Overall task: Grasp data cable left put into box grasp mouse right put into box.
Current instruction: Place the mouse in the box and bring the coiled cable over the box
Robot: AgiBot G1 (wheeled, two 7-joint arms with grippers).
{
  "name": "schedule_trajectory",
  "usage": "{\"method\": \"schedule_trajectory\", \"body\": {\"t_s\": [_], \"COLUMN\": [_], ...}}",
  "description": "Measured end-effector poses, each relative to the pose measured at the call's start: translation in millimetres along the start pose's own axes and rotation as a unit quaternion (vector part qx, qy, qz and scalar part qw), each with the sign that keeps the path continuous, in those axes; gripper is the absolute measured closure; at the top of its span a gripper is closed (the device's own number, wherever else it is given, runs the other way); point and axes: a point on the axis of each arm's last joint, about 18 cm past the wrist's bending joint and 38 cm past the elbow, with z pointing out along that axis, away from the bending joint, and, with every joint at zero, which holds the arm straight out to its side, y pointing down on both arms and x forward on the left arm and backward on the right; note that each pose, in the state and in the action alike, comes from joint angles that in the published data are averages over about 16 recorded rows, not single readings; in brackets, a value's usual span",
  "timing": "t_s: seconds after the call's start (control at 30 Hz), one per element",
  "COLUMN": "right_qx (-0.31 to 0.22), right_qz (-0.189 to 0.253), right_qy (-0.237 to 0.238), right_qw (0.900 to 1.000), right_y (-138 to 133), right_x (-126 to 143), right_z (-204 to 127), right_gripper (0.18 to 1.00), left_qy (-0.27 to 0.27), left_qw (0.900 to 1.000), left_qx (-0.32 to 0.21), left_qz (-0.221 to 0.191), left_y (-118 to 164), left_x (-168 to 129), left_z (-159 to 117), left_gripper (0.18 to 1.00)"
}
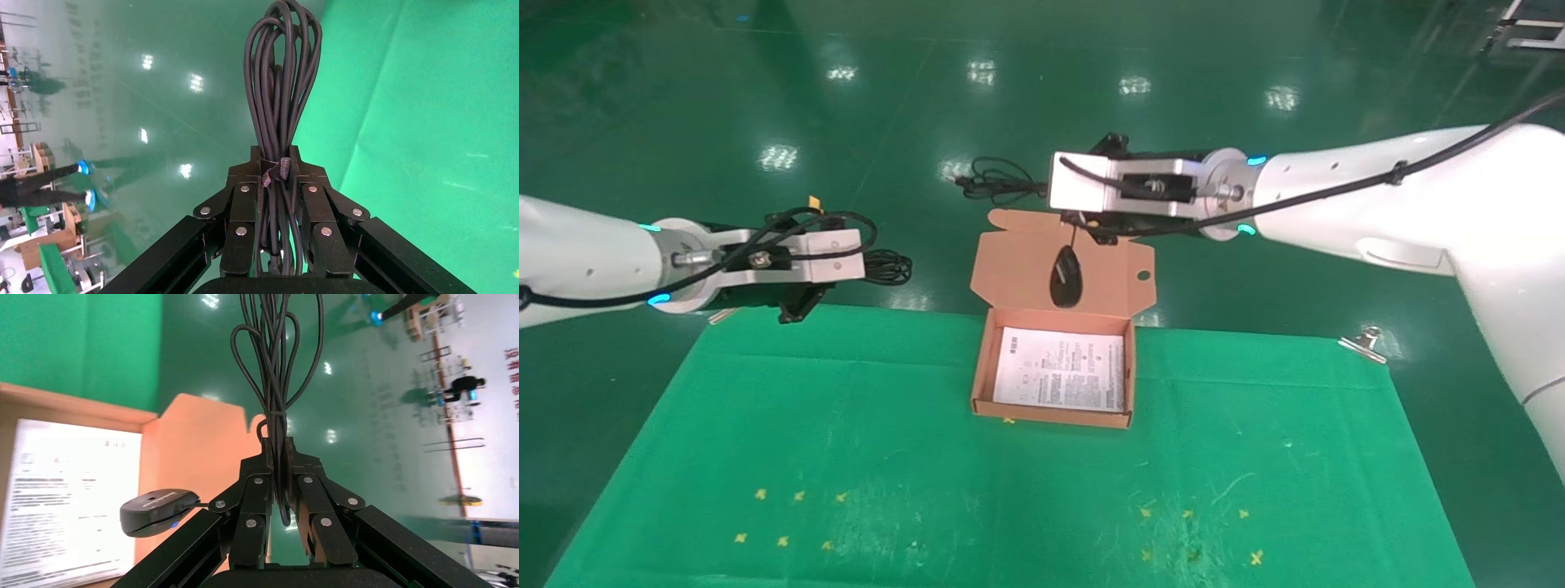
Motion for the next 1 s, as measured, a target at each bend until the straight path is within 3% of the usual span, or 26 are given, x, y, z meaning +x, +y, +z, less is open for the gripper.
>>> {"method": "schedule_trajectory", "body": {"t_s": [0.67,1.0], "right_qx": [0.016,0.006], "right_qz": [0.039,0.09], "right_qy": [-0.036,-0.046], "right_qw": [0.998,0.995], "right_y": [-5.1,0.5], "right_x": [-54.5,-78.0], "right_z": [29.8,39.1], "right_gripper": [0.971,0.971], "left_qy": [-0.001,-0.001], "left_qw": [1.0,1.0], "left_qx": [-0.002,-0.002], "left_qz": [-0.001,-0.001], "left_y": [-0.4,-0.4], "left_x": [1.2,1.2], "left_z": [-1.1,-1.1], "left_gripper": [0.923,0.923]}}
